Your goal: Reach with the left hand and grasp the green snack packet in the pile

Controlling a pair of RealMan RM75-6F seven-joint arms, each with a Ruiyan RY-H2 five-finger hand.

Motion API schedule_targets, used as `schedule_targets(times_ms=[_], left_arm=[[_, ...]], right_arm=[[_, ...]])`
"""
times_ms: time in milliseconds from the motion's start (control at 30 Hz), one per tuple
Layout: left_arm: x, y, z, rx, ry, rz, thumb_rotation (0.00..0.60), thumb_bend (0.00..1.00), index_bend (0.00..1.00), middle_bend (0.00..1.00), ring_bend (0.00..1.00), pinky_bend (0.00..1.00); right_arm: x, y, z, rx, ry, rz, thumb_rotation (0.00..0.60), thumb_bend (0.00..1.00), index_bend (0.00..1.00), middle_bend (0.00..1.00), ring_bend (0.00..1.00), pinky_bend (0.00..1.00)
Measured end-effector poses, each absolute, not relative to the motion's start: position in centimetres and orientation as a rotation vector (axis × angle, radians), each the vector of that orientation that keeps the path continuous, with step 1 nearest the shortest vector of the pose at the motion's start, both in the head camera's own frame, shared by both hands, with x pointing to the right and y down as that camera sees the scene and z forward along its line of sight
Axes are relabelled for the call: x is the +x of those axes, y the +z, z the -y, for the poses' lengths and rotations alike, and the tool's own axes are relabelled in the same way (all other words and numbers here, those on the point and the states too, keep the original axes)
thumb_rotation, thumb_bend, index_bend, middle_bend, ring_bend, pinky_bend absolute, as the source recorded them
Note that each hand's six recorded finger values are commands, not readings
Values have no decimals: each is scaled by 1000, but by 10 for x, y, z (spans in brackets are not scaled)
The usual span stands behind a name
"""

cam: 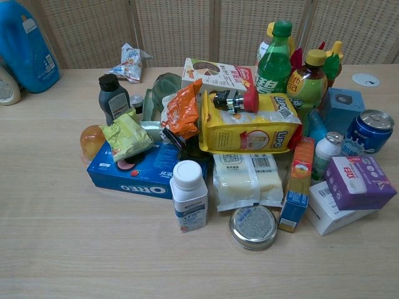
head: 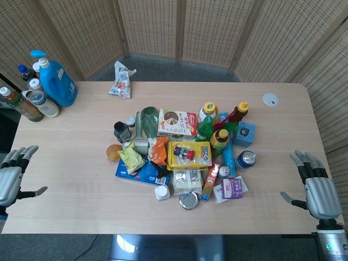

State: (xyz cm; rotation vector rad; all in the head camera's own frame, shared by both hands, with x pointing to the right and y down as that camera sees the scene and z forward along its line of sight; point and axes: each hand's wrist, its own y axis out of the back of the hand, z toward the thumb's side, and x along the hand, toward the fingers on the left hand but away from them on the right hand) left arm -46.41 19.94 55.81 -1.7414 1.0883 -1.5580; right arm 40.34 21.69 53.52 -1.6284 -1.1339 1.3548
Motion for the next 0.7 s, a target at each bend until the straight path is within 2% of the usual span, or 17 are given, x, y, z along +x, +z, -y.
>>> schedule_targets(times_ms=[467,700], left_arm=[[-457,572,-187,-1754,-1555,-1035,600,0,17,0,0,0],[-422,583,-163,-1722,-1459,-797,600,0,21,0,0,0]], right_arm=[[405,536,-217,-1621,1365,1136,600,0,0,0,0,0],[404,536,-216,-1620,1362,1135,600,0,0,0,0,0]])
